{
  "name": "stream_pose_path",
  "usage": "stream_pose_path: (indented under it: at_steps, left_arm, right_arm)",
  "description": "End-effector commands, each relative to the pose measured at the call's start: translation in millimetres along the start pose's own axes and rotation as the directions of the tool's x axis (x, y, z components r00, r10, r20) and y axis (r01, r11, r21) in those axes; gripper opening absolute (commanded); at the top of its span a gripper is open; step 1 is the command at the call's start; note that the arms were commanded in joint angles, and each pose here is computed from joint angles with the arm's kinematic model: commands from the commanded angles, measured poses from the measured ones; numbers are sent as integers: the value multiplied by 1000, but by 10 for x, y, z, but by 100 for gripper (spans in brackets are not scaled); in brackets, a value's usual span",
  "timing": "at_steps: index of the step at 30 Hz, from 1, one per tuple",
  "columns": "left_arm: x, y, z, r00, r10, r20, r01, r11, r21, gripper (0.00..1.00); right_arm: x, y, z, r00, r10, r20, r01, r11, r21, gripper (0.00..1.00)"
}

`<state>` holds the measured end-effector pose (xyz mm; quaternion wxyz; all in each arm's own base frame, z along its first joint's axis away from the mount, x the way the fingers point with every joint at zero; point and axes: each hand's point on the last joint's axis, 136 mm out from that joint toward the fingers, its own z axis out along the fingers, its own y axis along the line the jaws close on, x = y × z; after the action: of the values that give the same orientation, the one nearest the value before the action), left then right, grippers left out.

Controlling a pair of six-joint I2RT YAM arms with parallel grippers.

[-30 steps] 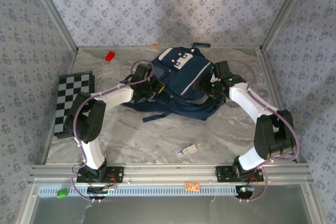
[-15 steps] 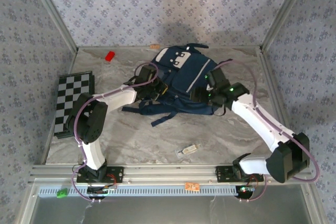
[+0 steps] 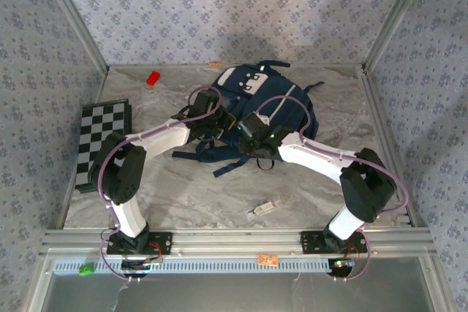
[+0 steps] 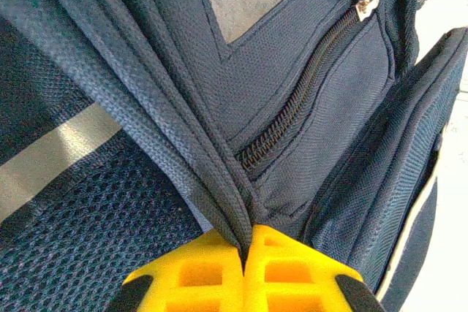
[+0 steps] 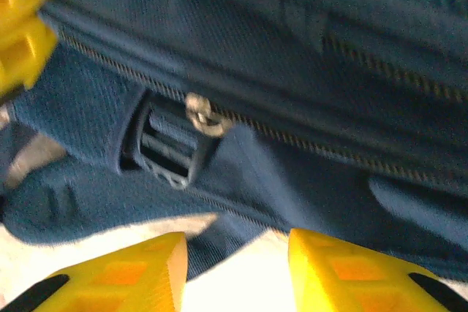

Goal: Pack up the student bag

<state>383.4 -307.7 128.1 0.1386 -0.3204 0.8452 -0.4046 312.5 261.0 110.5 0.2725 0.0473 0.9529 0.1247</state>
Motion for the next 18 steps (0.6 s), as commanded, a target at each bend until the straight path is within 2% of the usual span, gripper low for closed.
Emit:
stream_pose_path:
  at_steps: [1, 4, 5, 6, 8, 10, 12, 15, 18]
  left_arm:
    - [196, -526, -276, 998, 44, -50, -36, 988, 151, 0]
    - [219, -565, -309, 997, 46, -58, -36, 985, 168, 0]
    - [236, -568, -318, 997, 48, -62, -37, 985, 169, 0]
    - [234, -570, -330, 997, 46, -61, -35, 985, 170, 0]
    - [236, -565, -346, 997, 44, -59, -33, 984, 175, 0]
    - [233, -581, -372, 998, 44, -53, -34, 983, 183, 0]
    - [215, -593, -404, 998, 47, -42, -38, 982, 186, 0]
    - [178, -586, -445, 998, 54, -30, -48, 981, 186, 0]
    - [111, -572, -490, 999, 53, -11, -51, 983, 177, 0]
  right_arm:
    - [-392, 111, -3, 979, 117, 164, -118, 993, -5, 41]
    - [-483, 61, 19, 967, 147, 208, -159, 986, 40, 43]
    - [-562, 49, -30, 957, 167, 239, -185, 981, 55, 46]
    - [-603, 31, -57, 948, 180, 263, -204, 977, 64, 54]
    - [-667, 27, -65, 932, 209, 297, -236, 970, 56, 57]
    - [-697, -53, -49, 919, 245, 311, -284, 955, 89, 56]
    - [-714, -140, -78, 909, 258, 328, -317, 938, 142, 51]
    - [-734, -142, -159, 913, 215, 345, -288, 941, 176, 48]
    - [-649, -241, -232, 933, 184, 309, -263, 935, 238, 42]
